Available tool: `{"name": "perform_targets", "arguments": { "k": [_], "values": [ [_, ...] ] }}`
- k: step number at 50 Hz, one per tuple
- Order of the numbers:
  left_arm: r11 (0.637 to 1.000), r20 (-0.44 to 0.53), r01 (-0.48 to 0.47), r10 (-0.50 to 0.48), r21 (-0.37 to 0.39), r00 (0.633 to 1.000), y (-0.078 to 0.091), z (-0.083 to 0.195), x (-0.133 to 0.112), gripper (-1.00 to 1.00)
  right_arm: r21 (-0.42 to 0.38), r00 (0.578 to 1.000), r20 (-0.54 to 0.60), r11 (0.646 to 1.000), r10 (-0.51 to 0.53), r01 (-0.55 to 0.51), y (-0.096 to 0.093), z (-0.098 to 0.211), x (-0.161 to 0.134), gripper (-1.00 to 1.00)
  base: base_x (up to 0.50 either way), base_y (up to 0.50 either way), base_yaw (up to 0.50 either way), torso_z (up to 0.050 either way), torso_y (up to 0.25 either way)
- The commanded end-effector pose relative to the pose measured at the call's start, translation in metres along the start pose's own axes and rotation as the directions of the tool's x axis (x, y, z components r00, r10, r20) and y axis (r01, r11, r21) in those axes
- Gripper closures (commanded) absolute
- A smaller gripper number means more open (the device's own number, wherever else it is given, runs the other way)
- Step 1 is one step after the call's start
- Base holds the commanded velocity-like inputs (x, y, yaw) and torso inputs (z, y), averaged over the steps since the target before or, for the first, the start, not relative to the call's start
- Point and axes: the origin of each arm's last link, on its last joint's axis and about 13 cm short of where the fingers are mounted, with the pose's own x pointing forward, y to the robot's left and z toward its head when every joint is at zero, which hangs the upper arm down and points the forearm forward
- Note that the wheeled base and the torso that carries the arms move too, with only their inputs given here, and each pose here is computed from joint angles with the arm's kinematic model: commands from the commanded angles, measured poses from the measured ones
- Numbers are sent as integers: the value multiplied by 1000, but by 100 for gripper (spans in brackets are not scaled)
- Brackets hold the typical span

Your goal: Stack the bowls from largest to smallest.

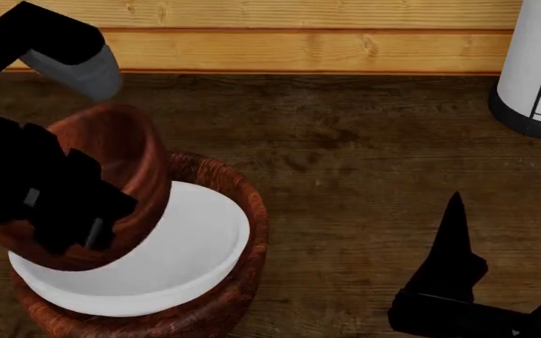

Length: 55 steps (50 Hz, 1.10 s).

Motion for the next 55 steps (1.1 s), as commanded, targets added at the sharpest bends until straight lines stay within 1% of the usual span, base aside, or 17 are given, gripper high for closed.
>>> {"name": "perform_targets", "arguments": {
  "k": [1, 5, 15, 20, 35, 44, 45, 55],
  "values": [
    [998, -79, 59, -60, -15, 995, -1, 2, 19, 100, 43, 1000, 23, 999, 13, -14, -2, 1, 2, -100, 0, 0, 0, 0, 0],
    [998, -77, 62, -64, -31, 995, 1, 5, 23, 100, 45, 1000, 16, 999, 16, -16, -2, 0, 3, -100, 0, 0, 0, 0, 0],
    [998, -74, 62, -64, -32, 995, 4, 13, 35, 100, 43, 1000, 6, 999, 26, -26, 0, -3, 3, -100, 0, 0, 0, 0, 0],
    [997, -83, 68, -70, -30, 994, 6, 12, 39, 100, 44, 1000, 0, 999, 30, -30, 0, -4, 4, -100, 0, 0, 0, 0, 0],
    [997, -136, 72, -72, -4, 988, 2, 5, 54, 100, 57, 1000, -6, 998, 29, -28, -2, -3, 3, -100, 0, 0, 0, 0, 0],
    [997, -137, 76, -74, 5, 988, 1, 7, 53, 100, 60, 1000, -8, 998, 25, -25, -3, -3, 2, -100, 0, 0, 1, 0, 0],
    [998, -130, 69, -67, 12, 989, 1, 9, 52, -100, 60, 1000, -10, 998, 26, -26, -3, -4, 2, -100, 0, 0, 0, 0, 0],
    [998, -112, 64, -61, 23, 992, 1, 13, 51, -100, 63, 999, -24, 997, 40, -38, 0, -7, 4, -100, 0, 0, 0, 0, 0]
  ]
}}
